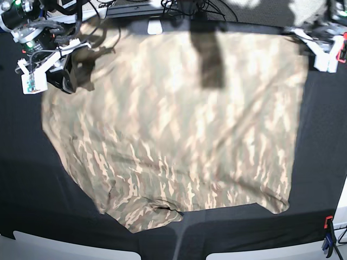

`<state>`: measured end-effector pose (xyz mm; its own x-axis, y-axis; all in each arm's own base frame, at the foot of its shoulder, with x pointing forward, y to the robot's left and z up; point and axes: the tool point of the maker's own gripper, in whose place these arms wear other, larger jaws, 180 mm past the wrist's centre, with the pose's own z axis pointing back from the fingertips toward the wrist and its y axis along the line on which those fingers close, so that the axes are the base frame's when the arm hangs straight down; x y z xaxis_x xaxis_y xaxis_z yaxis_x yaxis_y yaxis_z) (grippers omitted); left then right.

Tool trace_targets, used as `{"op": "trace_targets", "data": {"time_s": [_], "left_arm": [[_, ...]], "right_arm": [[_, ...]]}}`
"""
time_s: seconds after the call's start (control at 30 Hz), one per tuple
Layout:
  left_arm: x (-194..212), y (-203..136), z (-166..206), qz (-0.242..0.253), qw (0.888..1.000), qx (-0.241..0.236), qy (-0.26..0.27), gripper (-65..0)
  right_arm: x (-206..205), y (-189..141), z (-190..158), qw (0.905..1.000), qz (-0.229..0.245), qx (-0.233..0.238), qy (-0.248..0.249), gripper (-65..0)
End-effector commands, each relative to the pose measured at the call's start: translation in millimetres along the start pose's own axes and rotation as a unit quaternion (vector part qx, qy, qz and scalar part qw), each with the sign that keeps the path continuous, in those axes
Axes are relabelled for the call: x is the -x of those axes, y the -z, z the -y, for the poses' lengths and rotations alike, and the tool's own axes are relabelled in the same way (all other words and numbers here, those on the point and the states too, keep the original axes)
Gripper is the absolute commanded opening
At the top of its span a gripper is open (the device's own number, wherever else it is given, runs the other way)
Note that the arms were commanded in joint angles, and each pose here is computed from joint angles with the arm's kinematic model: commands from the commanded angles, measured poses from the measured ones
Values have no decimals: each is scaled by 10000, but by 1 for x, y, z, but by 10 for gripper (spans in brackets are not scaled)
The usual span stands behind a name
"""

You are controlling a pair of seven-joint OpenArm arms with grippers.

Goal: Layout the t-shirt on the table in an organized manner, then fold the t-shirt properly
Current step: 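Lay the shirt flat and release it with both grippers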

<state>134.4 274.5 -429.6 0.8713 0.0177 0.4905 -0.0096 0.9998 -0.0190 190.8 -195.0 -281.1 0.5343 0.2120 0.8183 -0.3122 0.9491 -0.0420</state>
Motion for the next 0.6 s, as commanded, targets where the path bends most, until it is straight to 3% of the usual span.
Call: {"op": "trace_targets", "data": {"time_s": [0.0,0.03,0.17,0.33,0.57], "left_arm": [[-1,-3,-5,-4,10000,-32,-21,-650],[-4,-4,-2,49,9999,66,-117,-650],[-12,-5,12,248,9972,466,-531,-650],[-14,-5,17,295,9961,605,-573,-650],[-14,-5,17,295,9961,605,-575,-650]], "right_arm": [[-6,-3,0,9999,55,-3,-140,-650],[2,-3,-1,9998,-162,-4,-145,-649],[33,-3,-12,9931,-1080,-333,-313,-518],[40,-7,-50,9787,-1341,-1355,-756,-511],[53,-19,-84,9499,-1552,-1822,-2009,-511]]}}
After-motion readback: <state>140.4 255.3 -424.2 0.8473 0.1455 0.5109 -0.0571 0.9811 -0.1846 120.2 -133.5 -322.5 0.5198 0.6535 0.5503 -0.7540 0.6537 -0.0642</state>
